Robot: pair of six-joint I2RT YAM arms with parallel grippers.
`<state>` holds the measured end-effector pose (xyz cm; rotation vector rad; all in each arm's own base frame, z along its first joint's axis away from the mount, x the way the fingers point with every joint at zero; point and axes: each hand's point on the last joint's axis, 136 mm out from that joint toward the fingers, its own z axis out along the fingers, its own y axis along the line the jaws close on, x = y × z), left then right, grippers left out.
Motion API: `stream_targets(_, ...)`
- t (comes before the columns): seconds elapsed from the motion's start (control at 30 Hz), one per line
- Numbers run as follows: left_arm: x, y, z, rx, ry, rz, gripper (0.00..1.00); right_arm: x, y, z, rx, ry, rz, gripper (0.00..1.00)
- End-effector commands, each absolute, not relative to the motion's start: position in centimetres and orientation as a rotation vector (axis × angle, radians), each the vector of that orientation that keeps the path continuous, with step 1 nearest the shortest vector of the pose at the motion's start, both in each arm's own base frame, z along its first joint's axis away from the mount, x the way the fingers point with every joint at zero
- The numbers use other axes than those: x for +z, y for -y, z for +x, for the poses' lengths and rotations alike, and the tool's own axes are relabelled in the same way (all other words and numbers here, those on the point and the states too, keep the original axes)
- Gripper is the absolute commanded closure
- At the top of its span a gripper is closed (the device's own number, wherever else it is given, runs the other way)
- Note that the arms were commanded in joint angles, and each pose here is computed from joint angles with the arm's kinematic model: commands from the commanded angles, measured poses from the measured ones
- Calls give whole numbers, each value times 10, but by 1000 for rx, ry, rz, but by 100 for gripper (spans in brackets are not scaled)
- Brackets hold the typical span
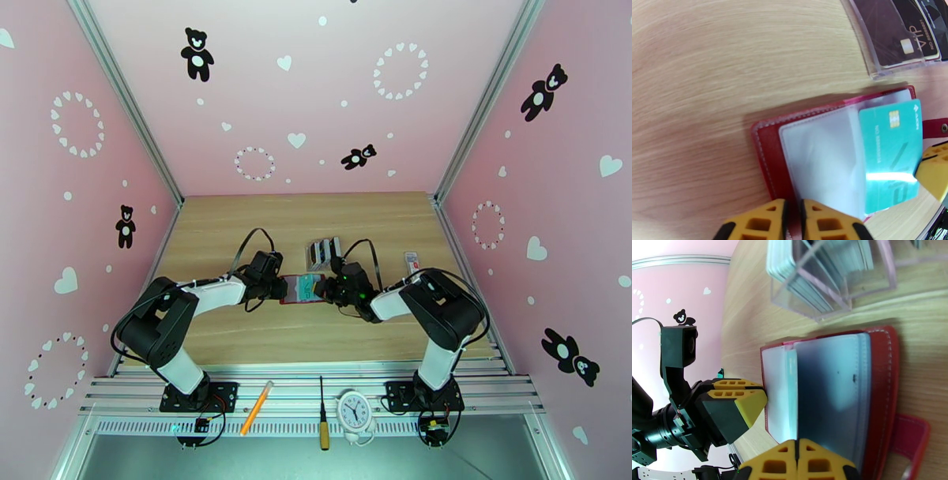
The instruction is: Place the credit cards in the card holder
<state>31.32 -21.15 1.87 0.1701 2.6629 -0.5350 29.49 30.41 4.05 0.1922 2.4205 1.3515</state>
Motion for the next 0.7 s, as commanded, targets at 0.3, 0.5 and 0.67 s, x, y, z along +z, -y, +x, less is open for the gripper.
stream_targets(0.3,-12,204,288,-529,-2797,157,82,41,-314,297,1406,-2410,199,100)
stream_targets(0.5,-12,204,288,-522,-2797,159,82,39,-313,299,1397,-2410,186,100)
stream_targets(0.67,-13,203,288,-516,-2799,159,82,43,-315,304,1378,-2436,109,100)
